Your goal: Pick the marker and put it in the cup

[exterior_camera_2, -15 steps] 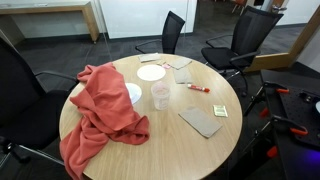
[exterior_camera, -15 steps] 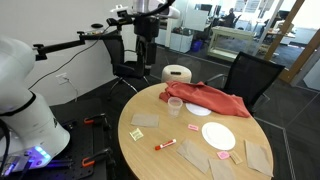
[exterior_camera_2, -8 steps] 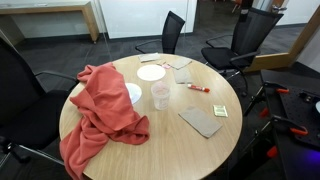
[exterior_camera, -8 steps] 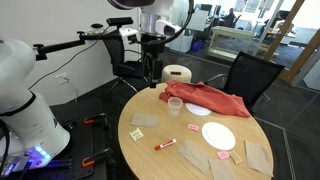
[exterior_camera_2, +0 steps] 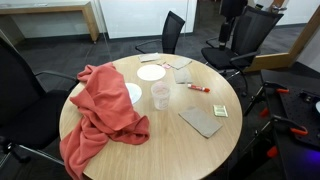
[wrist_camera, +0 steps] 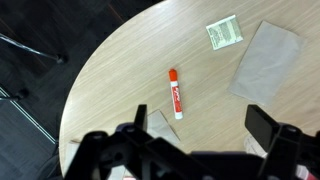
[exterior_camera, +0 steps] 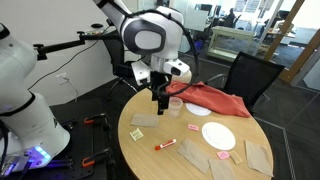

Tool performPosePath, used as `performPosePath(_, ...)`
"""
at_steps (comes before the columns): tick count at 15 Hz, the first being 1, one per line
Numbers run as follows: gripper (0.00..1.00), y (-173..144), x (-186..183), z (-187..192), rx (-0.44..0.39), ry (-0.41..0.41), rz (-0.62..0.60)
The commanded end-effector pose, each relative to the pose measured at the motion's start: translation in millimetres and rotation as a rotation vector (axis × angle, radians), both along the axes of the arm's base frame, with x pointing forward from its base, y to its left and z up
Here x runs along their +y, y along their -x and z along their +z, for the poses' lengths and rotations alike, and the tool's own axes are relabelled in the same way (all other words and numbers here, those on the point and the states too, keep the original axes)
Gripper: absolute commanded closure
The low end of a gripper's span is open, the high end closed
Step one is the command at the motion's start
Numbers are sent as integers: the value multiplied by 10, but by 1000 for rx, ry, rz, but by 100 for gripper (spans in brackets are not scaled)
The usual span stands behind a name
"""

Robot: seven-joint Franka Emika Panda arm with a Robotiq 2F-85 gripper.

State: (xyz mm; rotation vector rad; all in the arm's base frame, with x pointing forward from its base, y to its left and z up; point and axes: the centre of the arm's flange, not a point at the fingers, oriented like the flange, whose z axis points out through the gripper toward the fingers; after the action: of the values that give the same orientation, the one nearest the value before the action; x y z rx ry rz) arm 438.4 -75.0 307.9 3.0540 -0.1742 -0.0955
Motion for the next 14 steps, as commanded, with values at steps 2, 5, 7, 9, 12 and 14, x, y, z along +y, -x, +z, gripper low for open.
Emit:
performPosePath(2,0,-229,-218,-555,16,11,-10)
performPosePath(5,0,-316,-262,-839,24,2,6)
performPosePath(7,0,-366,-262,-1023,28,0,21)
performPosePath(9,0,-405,-263,-1194,32,3,37)
performPosePath(12,0,-460,-263,-1430,36,4,44)
performPosePath(14,0,-474,-252,-1581,74,43,38)
